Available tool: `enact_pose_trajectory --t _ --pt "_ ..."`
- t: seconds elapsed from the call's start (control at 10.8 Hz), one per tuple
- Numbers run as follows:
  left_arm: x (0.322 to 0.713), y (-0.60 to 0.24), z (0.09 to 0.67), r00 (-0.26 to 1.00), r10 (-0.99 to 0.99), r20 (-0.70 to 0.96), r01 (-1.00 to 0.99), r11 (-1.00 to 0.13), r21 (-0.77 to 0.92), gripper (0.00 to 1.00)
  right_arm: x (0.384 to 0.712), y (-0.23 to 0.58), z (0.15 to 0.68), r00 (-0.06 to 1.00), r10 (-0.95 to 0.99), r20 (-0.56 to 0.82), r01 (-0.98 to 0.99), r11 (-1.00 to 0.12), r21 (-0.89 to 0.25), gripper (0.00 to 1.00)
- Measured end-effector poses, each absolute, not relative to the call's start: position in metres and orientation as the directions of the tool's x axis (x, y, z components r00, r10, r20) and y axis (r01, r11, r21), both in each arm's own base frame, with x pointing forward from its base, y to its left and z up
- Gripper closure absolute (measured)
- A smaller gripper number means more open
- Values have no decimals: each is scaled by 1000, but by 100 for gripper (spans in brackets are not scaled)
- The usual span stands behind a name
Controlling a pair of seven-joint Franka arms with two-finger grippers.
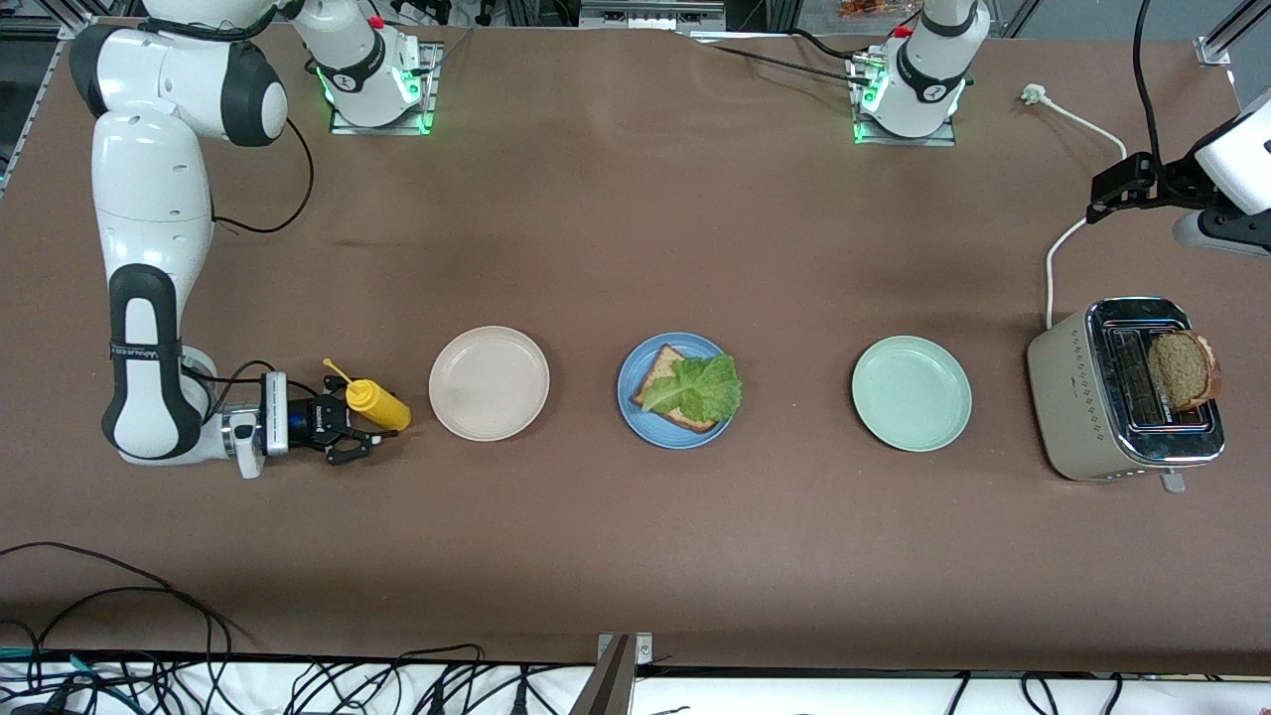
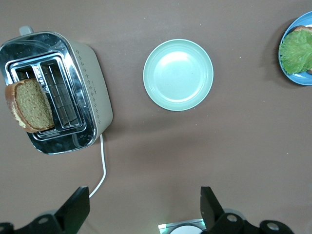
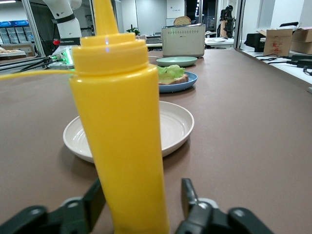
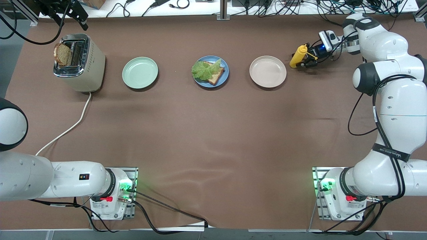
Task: Make sandwich in blue plate with both arms
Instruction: 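Open the right gripper and withdraw it from the mustard bottle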
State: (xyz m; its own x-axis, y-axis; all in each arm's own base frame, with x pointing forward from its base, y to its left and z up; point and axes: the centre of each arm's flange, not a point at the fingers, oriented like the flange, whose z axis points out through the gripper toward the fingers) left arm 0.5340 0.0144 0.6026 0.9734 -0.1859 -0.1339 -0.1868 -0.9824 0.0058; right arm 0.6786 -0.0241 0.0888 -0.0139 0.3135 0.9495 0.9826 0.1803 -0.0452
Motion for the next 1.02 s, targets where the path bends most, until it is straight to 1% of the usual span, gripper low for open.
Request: enact_pose_trajectory --t 0.09,0.19,0.28,0.46,0.65,0.83,1.02 --pt "534 13 603 973 -188 -134 -189 -982 6 0 679 -30 90 -15 322 947 984 174 -44 19" --pt "534 13 603 973 -188 -134 -189 -982 6 0 680 -39 92 -10 338 941 985 164 -48 6" --pt "534 13 603 973 -188 -134 -189 -982 6 0 681 -52 97 -5 362 932 987 151 -53 0" --pt "534 13 603 973 -188 -134 -189 -982 6 0 681 -84 116 38 451 892 986 130 -108 0" --pt "536 19 599 974 -178 -141 -179 -984 8 0 682 -108 155 124 580 805 970 101 -222 0" --pt "540 39 591 978 -143 -152 -145 -989 2 0 688 -123 215 242 715 656 940 -6 -341 0" --pt "550 75 580 984 -88 -153 -89 -996 0 0 690 -129 282 392 773 499 888 -177 -423 0"
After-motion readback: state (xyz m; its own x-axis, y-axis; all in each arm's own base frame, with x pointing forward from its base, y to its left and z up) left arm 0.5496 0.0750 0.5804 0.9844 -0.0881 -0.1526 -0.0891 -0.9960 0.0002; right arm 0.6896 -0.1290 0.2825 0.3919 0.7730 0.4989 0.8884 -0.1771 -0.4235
